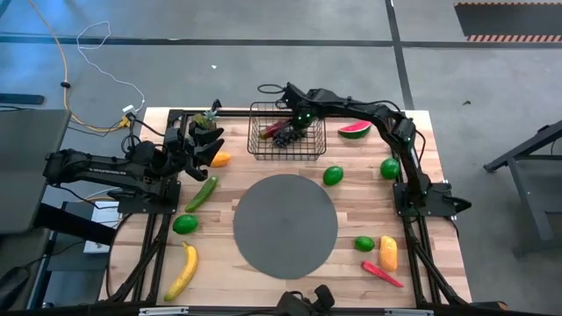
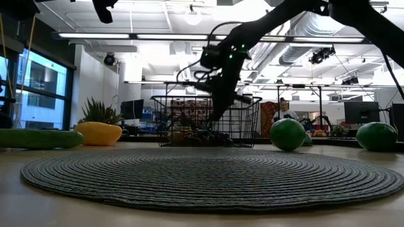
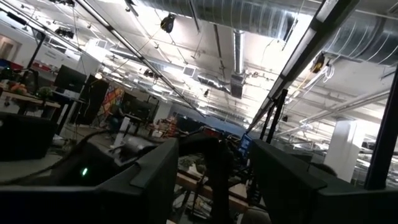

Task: Build produce basket
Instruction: Put the green lime into the black wire basket

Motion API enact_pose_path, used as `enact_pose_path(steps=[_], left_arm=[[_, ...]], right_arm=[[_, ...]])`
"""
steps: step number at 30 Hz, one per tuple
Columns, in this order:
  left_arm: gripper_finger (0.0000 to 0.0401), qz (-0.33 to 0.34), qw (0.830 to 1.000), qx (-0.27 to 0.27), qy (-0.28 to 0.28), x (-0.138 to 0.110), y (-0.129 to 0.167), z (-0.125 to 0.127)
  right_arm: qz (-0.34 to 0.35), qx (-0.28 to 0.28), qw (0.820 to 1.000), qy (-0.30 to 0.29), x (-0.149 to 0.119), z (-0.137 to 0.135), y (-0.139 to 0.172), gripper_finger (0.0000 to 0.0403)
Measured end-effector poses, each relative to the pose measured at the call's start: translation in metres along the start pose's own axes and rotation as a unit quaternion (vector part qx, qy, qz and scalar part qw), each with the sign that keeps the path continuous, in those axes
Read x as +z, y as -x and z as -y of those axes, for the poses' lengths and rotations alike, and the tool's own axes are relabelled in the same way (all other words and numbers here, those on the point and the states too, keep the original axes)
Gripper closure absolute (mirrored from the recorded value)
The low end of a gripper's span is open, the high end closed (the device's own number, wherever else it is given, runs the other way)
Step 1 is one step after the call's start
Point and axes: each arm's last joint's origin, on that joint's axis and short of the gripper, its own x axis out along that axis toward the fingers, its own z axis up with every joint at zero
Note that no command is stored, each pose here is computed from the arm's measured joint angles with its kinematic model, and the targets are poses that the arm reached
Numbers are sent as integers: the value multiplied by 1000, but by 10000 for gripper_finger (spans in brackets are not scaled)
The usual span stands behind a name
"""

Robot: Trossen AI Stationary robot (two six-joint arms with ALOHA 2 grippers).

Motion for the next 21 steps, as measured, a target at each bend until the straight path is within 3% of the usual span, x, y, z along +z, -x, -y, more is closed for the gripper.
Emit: enact_pose_path(steps=[4, 7, 9, 15, 21], left_arm=[[208, 0, 1000, 0, 0, 0, 0, 0], [208, -2, 1000, 0, 0, 0, 0, 0], [208, -6, 1000, 1, -2, -1, 0, 0], [208, -21, 1000, 5, -7, -4, 0, -1], [208, -24, 999, 1, -29, -5, 0, -1]], right_arm=[[16, -2, 997, 72, -3, -2, 34, 403], [37, -20, 990, 135, -18, -6, 61, 403], [53, -3, 986, 158, -33, -3, 75, 403], [148, 159, 966, 139, -102, 20, 118, 403], [294, 295, 901, 124, -168, 39, 172, 403]])
